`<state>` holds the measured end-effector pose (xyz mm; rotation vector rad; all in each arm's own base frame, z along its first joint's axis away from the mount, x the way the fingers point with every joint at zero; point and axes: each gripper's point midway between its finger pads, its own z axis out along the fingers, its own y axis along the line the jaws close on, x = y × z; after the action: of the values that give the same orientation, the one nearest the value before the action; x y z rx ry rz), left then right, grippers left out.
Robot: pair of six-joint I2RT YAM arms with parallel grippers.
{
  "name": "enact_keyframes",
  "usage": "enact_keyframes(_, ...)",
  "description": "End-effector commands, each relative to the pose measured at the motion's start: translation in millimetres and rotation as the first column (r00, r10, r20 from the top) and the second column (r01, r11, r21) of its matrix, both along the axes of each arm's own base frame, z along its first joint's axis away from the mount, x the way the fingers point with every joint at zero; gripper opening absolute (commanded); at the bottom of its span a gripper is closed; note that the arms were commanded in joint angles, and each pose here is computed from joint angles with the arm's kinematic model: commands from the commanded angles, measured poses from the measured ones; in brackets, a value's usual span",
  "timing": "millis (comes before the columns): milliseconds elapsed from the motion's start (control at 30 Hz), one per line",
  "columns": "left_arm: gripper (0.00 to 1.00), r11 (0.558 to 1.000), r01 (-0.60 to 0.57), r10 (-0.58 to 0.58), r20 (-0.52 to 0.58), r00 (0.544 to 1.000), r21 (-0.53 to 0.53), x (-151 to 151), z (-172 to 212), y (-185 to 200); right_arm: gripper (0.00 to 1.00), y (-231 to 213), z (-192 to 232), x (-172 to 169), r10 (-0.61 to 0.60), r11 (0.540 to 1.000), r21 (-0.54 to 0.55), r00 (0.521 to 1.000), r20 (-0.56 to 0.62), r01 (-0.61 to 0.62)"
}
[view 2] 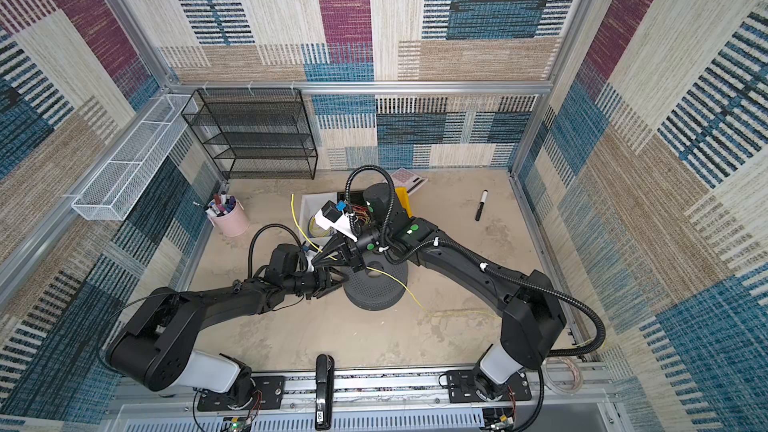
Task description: Wrap the cables
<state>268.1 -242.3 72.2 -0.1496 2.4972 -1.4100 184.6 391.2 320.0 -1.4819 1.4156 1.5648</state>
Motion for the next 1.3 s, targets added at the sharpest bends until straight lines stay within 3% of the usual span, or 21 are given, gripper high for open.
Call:
enact_keyframes(0, 0.48, 0.997, 0.019, -0.012, 0.097, 0.995, -0.069, 12.9, 19.0, -16.3, 0.00, 0.5, 2.6, 2.4, -0.022, 1.000, 0.005, 1.000, 0.008, 0.021)
enact_keyframes(267, 0.08, 0.996, -0.025, 0.030, 0.054, 0.998, -0.091, 18.0, 5.3, -22.1, 0.00, -2.8, 1.4, 1.7, -0.041, 0.999, -0.002, 0.999, 0.011, 0.041)
enact_keyframes(400, 0.00, 0.994, -0.065, 0.069, 0.045, 0.997, -0.087, 17.7, 8.0, -19.0, 0.00, -2.7, -1.1, 2.5, -0.049, 0.999, -0.009, 0.999, 0.011, 0.049)
enact_keyframes(567, 0.00, 0.993, -0.107, 0.104, 0.049, 0.993, 0.059, 13.0, 22.6, -3.5, 0.00, -4.5, 1.2, 9.1, -0.113, 0.993, -0.014, 0.993, 0.038, 0.114)
enact_keyframes(633, 0.00, 0.979, -0.120, 0.109, 0.074, 0.991, 0.166, 9.0, 41.4, 10.5, 0.00, -6.9, 3.7, 15.6, -0.173, 0.985, -0.019, 0.983, 0.060, 0.174)
enact_keyframes(767, 0.00, 0.904, -0.196, 0.132, 0.187, 0.973, 0.380, 5.2, 95.2, 47.2, 0.00, -15.1, 11.2, 13.9, -0.206, 0.978, 0.006, 0.976, 0.068, 0.206)
enact_keyframes(933, 0.00, 0.795, -0.343, 0.196, 0.324, 0.926, 0.500, -1.2, 155.6, 86.1, 0.01, -28.1, 11.5, 18.3, -0.221, 0.974, 0.065, 0.973, 0.064, 0.217)
enact_keyframes(1267, 0.00, 0.642, -0.282, 0.088, 0.297, 0.951, 0.713, -6.6, 154.6, 72.7, 0.00, -41.8, -12.7, 36.4, -0.280, 0.960, 0.030, 0.960, 0.005, 0.280)
